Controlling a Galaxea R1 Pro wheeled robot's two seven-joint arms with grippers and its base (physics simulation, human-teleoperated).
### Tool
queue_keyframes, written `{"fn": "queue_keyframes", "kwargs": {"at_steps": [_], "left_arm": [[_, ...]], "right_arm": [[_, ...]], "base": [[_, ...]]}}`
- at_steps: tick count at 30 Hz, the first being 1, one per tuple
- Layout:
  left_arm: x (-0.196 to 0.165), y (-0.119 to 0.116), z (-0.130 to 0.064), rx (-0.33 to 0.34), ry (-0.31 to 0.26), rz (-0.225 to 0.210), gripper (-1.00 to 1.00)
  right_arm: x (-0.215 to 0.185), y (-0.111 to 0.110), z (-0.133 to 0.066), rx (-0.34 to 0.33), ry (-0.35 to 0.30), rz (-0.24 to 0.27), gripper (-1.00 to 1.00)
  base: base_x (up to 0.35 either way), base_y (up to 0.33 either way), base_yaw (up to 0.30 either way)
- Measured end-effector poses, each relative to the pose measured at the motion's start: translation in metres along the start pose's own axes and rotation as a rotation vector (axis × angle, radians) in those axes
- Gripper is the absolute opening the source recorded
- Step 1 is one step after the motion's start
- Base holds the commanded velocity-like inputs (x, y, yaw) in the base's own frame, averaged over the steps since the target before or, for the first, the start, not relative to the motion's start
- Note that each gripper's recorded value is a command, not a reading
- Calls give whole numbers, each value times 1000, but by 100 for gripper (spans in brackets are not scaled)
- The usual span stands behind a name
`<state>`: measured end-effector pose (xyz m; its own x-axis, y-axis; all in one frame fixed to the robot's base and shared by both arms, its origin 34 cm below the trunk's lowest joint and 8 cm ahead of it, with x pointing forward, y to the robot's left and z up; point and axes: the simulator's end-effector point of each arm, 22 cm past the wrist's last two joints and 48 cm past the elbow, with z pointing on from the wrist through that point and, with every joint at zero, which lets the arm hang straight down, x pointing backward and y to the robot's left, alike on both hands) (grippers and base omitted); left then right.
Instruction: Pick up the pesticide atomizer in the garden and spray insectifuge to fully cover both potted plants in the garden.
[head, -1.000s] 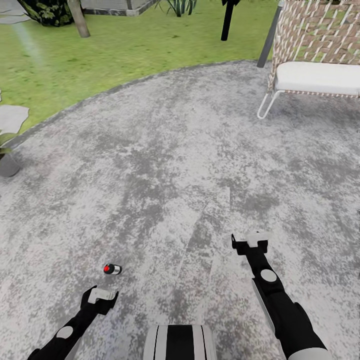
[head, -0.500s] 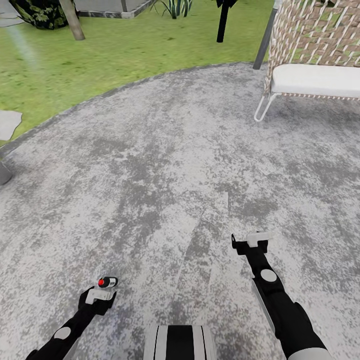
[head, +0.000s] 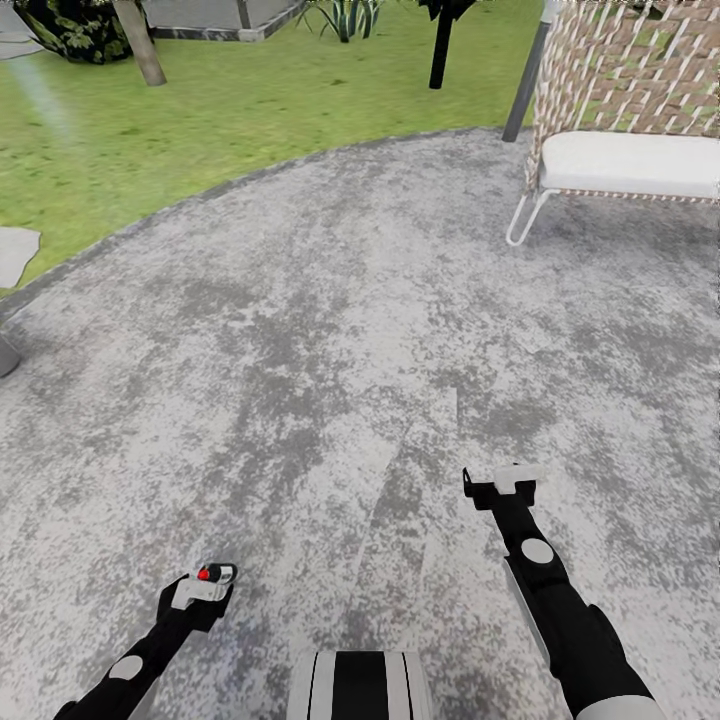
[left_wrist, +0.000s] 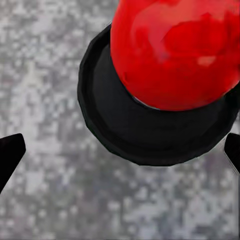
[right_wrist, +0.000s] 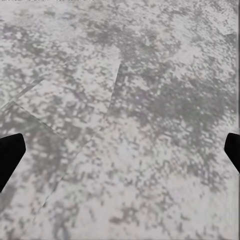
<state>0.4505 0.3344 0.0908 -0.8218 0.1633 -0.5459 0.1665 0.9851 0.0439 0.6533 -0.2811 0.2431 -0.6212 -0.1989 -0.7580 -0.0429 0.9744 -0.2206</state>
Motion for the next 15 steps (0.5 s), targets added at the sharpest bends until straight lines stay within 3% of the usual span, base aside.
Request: {"fn": "queue_keyframes", "kwargs": {"at_steps": [6,15], "left_arm": [[-4,0,-1,0,-8,0,100],[-11,1,-2,-2,-20,1,100]], "right_arm": [[-5,-1,-1,2,-8,1,100],[-12,-3,-3,4,-20,2,100]], "base": [[-6,1,-98],[-175,0,-100]]}}
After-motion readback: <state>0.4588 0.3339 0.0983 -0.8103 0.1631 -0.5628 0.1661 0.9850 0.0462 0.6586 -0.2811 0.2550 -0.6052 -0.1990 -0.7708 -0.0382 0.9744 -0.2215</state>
